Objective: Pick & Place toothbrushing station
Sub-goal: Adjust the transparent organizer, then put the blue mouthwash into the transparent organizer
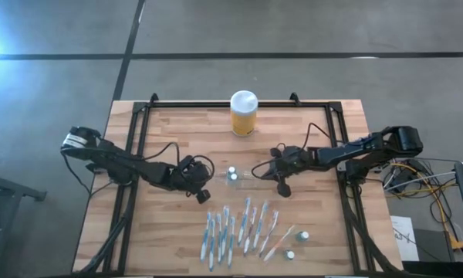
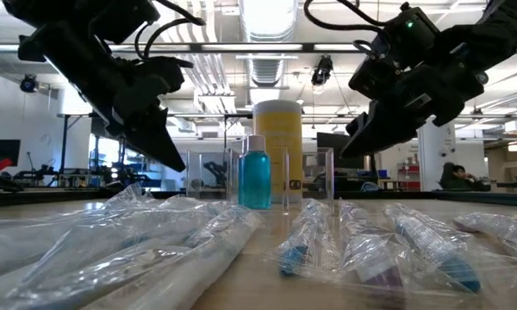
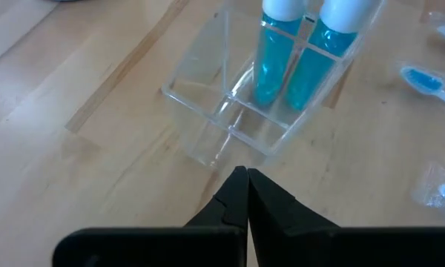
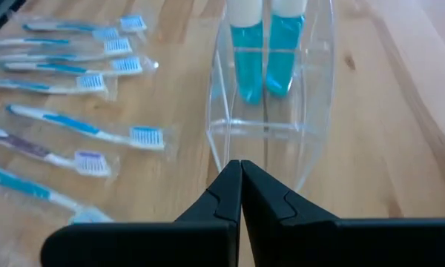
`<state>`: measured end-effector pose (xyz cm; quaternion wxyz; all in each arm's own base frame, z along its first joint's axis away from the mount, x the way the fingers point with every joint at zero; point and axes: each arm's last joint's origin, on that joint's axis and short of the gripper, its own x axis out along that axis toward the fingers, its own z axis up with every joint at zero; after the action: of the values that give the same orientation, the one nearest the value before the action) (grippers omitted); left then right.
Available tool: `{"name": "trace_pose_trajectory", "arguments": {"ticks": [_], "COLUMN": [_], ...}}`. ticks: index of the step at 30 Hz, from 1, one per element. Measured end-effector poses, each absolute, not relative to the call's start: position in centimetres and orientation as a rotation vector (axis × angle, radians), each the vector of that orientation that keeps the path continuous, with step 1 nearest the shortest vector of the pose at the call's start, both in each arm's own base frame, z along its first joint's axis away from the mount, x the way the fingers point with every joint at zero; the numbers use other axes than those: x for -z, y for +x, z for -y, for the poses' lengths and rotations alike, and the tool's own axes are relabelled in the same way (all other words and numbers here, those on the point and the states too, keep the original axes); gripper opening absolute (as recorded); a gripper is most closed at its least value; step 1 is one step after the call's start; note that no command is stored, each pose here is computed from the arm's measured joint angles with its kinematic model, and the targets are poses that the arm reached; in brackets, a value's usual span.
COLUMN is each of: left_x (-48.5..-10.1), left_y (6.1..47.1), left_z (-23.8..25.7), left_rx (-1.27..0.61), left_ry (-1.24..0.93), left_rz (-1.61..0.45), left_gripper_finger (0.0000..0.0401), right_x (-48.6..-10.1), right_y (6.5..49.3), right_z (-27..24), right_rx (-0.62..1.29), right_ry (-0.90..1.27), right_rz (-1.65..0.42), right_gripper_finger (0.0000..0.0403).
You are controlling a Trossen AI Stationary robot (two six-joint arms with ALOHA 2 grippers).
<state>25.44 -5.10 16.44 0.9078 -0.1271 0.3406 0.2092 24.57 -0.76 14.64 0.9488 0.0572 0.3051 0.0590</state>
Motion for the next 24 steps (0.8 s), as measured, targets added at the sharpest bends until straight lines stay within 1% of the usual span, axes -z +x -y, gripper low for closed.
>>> {"name": "trace_pose_trajectory", "arguments": {"ticks": [4,8,12,15,20,24], "left_x": [-16.3,-16.4,-17.0,-18.3,-21.6,-24.2], "left_y": [25.1,24.8,24.3,23.7,22.3,20.3], "left_z": [5.1,5.0,5.0,4.9,4.7,4.2], "left_rx": [-0.437,-0.437,-0.386,-0.346,-0.282,-0.228], "left_ry": [-0.246,-0.232,-0.182,-0.129,-0.009,0.093], "left_rz": [-0.735,-0.759,-0.784,-0.75,-0.63,-0.522], "left_gripper_finger": [0.0017,0.0026,0.0029,0.0026,0.0016,0.0008], "right_x": [-15.5,-16.7,-18.0,-19.4,-22.2,-24.7], "right_y": [23.7,22.6,21.1,20.0,18.3,17.4], "right_z": [0.7,0.7,0.6,0.6,0.0,-1.2], "right_rx": [-0.109,-0.108,-0.099,-0.059,0.111,0.113], "right_ry": [0.122,0.122,0.151,0.21,0.273,0.261], "right_rz": [-0.643,-0.601,-0.58,-0.548,-0.52,-0.434], "right_gripper_finger": [0.0008,0.0008,0.0008,0.0008,0.0008,0.0008]}}
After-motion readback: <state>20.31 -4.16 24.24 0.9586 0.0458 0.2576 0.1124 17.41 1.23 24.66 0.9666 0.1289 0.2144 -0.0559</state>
